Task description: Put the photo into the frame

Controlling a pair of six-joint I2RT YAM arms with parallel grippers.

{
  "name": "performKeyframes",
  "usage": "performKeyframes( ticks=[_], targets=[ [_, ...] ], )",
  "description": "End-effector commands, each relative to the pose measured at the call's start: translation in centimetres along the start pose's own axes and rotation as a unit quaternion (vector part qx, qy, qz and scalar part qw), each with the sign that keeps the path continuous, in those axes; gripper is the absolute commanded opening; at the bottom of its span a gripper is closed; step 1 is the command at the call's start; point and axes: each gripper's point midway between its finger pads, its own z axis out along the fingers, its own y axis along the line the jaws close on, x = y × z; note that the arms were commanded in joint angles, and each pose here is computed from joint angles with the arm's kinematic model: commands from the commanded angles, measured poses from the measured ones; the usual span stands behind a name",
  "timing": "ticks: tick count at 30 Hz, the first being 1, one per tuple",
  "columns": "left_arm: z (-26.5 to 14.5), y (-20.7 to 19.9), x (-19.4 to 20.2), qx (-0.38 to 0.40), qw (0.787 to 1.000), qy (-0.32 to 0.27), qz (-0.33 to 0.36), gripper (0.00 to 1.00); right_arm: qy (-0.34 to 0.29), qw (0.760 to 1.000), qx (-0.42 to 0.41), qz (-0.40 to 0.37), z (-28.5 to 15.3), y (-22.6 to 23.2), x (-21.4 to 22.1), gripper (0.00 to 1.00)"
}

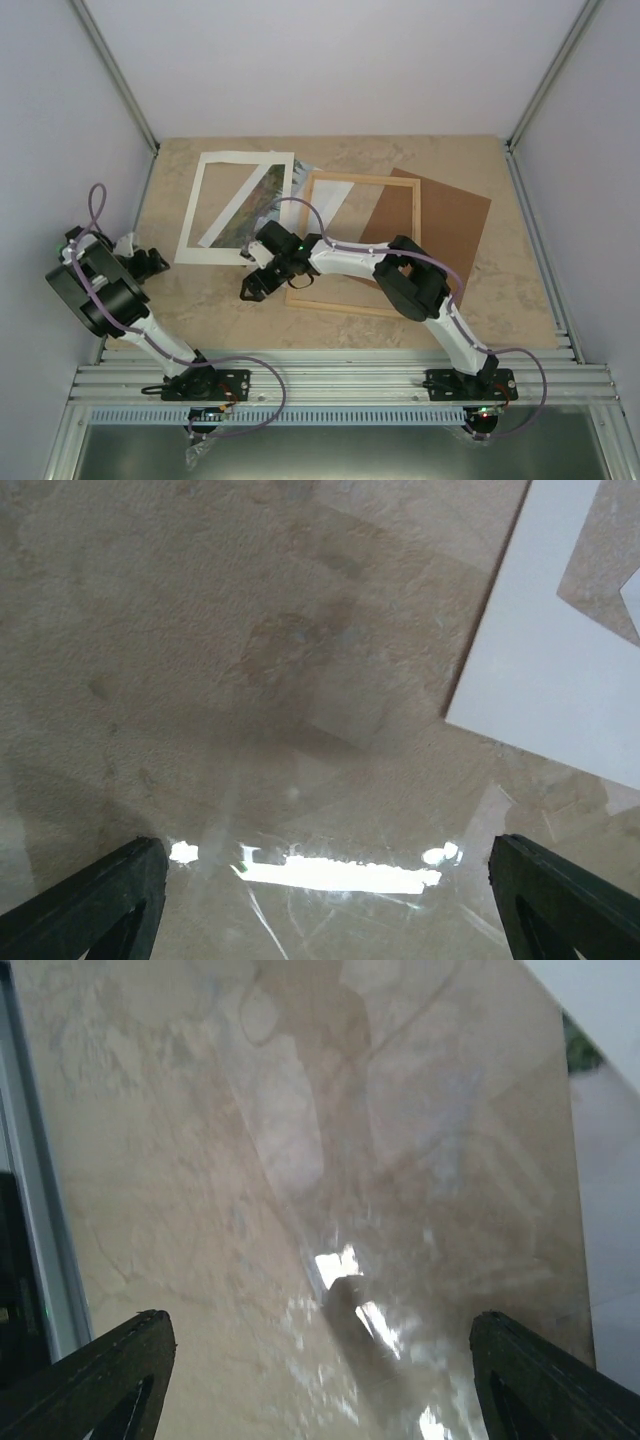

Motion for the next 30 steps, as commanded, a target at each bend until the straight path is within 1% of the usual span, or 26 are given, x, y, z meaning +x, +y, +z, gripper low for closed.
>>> performKeyframes(
  ticks=[1, 6, 11, 14, 16, 21, 22, 24, 25, 28, 30],
  targets=[
    [2.5, 1.4, 4.7, -0.027, 0.996, 0.080, 0.002, 0.91, 0.076, 0.991, 0.036, 0.103, 3.4, -3.2, 4.3, 0.83],
    [4.6, 0.3, 6.5, -0.017, 0.993, 0.115, 0.026, 0.86, 0.087, 0.984, -0.006, 0.155, 4.4, -3.3, 4.5, 0.84],
    [5.9, -0.7, 7.1, -0.002, 0.991, 0.126, 0.035, 0.81, 0.081, 0.977, -0.030, 0.195, 4.0, -3.9, 4.1, 0.84],
    [6.3, -2.4, 7.5, 0.043, 0.990, 0.132, 0.038, 0.81, 0.084, 0.974, -0.036, 0.209, 4.3, -3.9, 4.2, 0.84],
    [6.4, -3.9, 7.7, 0.078, 0.987, 0.137, 0.042, 0.83, 0.088, 0.972, -0.036, 0.216, 4.7, -4.1, 4.6, 0.82],
    [6.1, -6.1, 7.2, 0.133, 0.980, 0.135, 0.065, 0.91, 0.106, 0.967, -0.032, 0.231, 6.0, -4.9, 6.3, 0.80],
    [6.1, -6.5, 7.2, 0.143, 0.978, 0.136, 0.069, 0.94, 0.109, 0.966, -0.034, 0.234, 6.3, -5.0, 6.6, 0.80],
    [6.1, -7.5, 7.2, 0.156, 0.974, 0.140, 0.082, 0.98, 0.110, 0.965, -0.039, 0.237, 6.5, -5.1, 6.6, 0.81],
    [6.3, -8.3, 7.2, 0.159, 0.972, 0.143, 0.099, 0.99, 0.110, 0.965, -0.044, 0.235, 6.8, -5.2, 6.4, 0.85],
    [6.2, -9.1, 6.9, 0.165, 0.970, 0.138, 0.113, 0.99, 0.109, 0.966, -0.054, 0.230, 7.1, -5.0, 6.4, 0.86],
    [6.0, -9.6, 6.6, 0.174, 0.969, 0.132, 0.115, 0.99, 0.110, 0.966, -0.057, 0.227, 7.2, -5.0, 6.4, 0.83]
  ],
)
